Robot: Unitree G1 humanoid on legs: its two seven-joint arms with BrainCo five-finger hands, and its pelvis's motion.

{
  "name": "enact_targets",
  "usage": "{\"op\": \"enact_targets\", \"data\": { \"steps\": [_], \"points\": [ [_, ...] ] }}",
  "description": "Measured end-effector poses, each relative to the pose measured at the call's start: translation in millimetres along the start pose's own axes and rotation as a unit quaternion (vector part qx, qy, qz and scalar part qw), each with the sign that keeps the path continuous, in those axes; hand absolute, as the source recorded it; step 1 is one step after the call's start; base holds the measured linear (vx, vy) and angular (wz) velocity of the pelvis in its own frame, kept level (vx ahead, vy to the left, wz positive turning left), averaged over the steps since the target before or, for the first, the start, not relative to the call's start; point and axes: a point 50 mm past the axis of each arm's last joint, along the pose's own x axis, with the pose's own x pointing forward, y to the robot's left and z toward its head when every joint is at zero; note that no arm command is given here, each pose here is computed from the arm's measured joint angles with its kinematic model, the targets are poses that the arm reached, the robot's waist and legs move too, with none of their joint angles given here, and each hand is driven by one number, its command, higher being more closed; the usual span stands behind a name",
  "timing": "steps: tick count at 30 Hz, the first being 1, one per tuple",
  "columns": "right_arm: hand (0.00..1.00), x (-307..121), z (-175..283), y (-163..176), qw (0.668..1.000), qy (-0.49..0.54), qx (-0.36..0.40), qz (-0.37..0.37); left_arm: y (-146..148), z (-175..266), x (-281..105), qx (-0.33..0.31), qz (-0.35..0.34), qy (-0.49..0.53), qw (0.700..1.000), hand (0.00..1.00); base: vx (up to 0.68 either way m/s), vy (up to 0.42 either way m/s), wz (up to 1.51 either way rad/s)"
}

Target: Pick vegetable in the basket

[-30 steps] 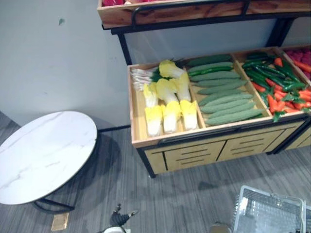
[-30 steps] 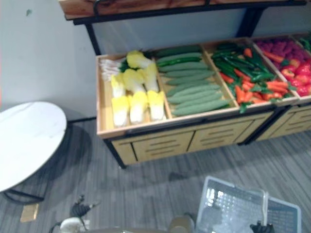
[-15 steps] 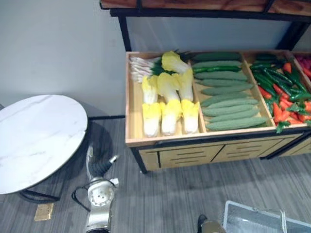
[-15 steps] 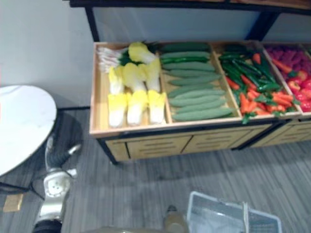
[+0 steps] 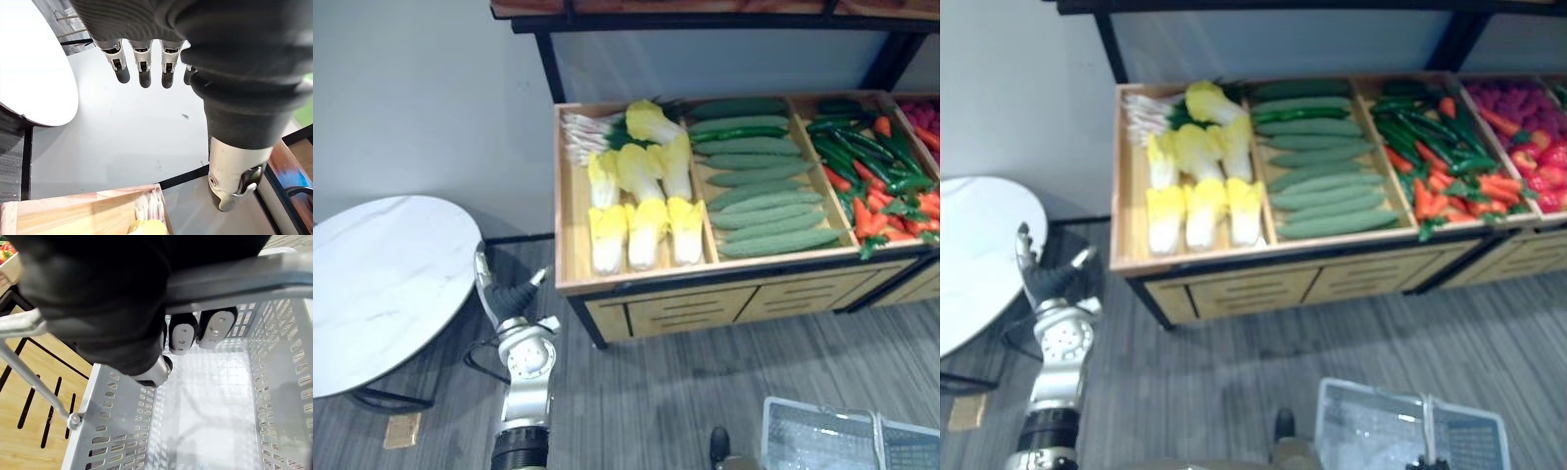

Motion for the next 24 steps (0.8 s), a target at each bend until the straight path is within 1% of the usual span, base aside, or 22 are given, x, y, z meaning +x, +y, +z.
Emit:
{"op": "enact_targets", "data": {
  "steps": [4,11,16,20,24],
  "points": [
    [1.0,0.6,5.2,5.4,1.0,-0.01,-0.011,0.004,-6.4,-7.5,3.5,0.01,0.007,0.02,1.0,0.0,-0.15,-0.054,-0.27],
    [1.0,0.3,15.3,13.5,0.999,-0.034,-0.03,0.019,-30.8,-0.9,19.9,0.004,0.0,0.03,1.0,0.0,-0.07,-0.064,-0.27],
    [1.0,1.8,28.3,20.0,0.997,-0.057,-0.037,0.021,-46.4,9.2,37.2,0.0,0.014,0.044,0.999,0.0,0.03,-0.037,-0.21],
    [1.0,1.7,42.3,27.6,0.995,-0.09,-0.046,0.03,-45.3,23.3,58.8,-0.014,0.053,0.05,0.997,0.0,0.03,-0.02,-0.08],
    [1.0,0.4,48.8,31.5,0.992,-0.109,-0.053,0.033,-41.6,29.3,67.2,-0.027,0.088,0.057,0.994,0.0,0.0,-0.013,0.0]
  ]
}}
